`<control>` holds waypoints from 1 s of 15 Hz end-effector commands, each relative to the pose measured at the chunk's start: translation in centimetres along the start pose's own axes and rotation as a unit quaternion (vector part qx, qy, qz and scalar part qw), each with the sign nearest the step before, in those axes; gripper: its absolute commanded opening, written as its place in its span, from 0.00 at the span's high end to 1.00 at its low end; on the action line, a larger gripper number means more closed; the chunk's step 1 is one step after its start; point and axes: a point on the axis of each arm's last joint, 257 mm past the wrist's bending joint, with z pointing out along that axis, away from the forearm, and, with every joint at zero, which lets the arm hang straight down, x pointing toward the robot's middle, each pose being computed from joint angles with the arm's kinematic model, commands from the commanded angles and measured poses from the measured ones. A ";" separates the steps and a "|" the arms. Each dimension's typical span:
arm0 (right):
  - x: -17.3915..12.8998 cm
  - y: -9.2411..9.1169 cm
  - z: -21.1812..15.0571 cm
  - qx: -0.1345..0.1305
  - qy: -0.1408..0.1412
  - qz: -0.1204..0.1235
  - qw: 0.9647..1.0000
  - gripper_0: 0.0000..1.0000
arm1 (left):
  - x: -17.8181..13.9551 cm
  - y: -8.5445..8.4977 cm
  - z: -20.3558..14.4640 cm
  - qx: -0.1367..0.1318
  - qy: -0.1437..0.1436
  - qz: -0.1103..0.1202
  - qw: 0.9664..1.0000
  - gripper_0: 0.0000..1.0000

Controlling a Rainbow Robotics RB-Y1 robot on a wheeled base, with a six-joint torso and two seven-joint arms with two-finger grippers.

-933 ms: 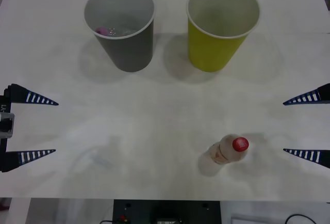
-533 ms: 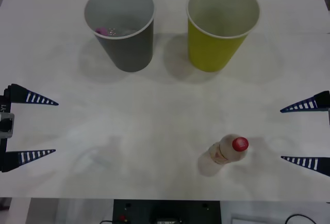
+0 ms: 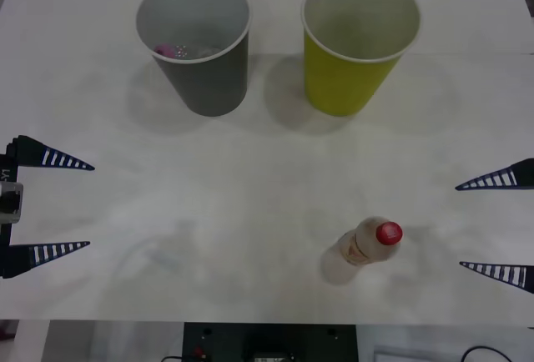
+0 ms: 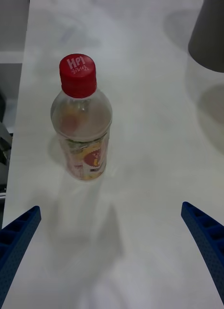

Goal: Put the can into the green bin and the plastic bottle into the gray bin

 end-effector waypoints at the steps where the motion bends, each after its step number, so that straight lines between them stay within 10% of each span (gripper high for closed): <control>1: 0.1 0.8 1.0 0.002 -0.028 -0.001 1.000 0.00 | 0.0 0.0 0.0 0.000 0.000 0.000 1.000 0.00; 15: 2.0 1.0 7.5 0.048 -0.118 0.024 0.992 0.00 | 0.0 0.0 0.0 0.000 0.000 0.000 1.000 0.00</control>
